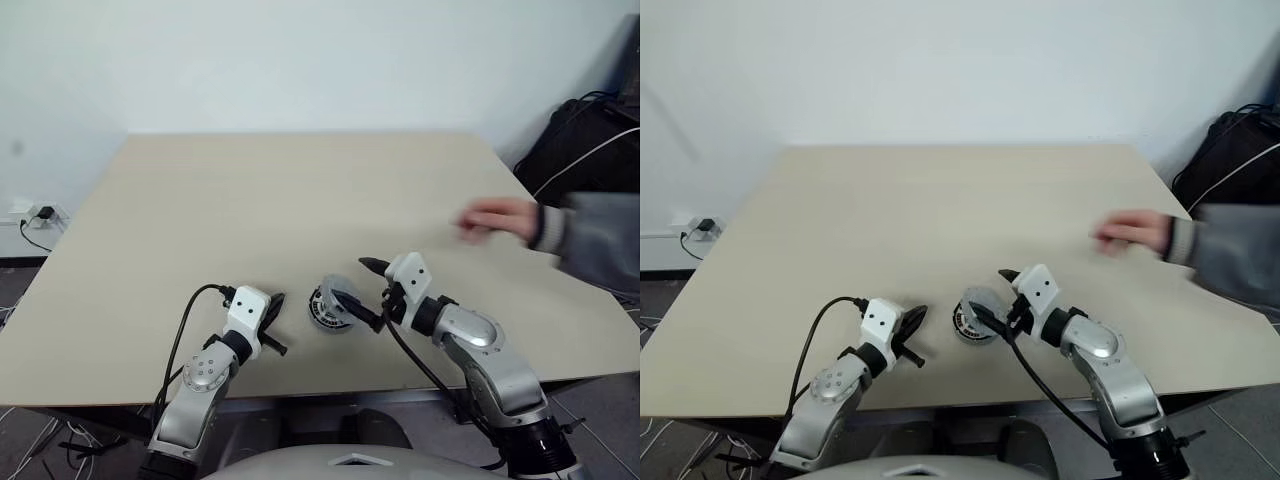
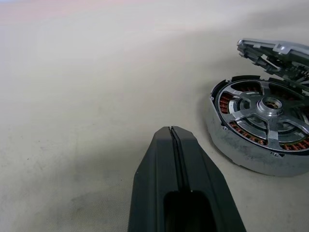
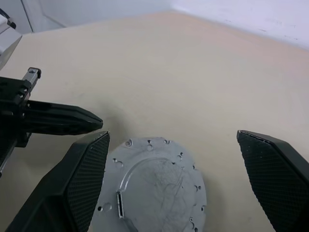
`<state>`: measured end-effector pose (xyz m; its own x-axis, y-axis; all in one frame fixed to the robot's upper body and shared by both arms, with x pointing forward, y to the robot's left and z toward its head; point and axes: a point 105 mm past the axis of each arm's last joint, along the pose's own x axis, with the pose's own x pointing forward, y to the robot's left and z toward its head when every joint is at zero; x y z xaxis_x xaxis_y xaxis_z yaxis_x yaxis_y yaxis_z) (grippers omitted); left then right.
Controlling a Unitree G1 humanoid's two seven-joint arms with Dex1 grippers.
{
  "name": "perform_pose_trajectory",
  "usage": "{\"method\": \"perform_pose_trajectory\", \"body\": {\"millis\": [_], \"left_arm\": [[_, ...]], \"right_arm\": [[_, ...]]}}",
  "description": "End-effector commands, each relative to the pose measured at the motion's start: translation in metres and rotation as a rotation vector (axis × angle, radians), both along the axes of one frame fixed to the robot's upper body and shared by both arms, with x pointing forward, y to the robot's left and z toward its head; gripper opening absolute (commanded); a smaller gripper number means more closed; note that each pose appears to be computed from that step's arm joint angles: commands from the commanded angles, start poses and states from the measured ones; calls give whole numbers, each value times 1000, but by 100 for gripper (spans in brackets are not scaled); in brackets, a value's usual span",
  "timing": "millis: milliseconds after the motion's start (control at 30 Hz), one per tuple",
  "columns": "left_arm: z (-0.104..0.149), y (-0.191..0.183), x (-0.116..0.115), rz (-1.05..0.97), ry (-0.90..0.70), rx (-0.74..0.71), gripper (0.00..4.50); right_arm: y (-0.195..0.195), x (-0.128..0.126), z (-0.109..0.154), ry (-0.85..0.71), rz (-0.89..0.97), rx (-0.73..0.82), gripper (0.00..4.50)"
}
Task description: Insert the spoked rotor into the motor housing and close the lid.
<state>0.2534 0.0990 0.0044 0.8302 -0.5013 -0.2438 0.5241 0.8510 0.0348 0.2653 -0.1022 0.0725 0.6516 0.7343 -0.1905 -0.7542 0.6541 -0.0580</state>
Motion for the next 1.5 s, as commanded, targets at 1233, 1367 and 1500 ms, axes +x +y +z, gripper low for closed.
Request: {"method": "perform_pose_trajectory", "body": {"millis": [1233, 1367, 1500], "left_arm": [[16, 9, 0, 42, -59, 15, 0], [16, 9, 1, 37, -61, 17, 0], [16, 10, 0, 37, -61, 19, 0]], "right_arm": [[11, 11, -46, 130, 87, -32, 448], [11, 19, -54, 141, 65, -46, 448], [14, 23, -56, 141, 59, -42, 448]]}}
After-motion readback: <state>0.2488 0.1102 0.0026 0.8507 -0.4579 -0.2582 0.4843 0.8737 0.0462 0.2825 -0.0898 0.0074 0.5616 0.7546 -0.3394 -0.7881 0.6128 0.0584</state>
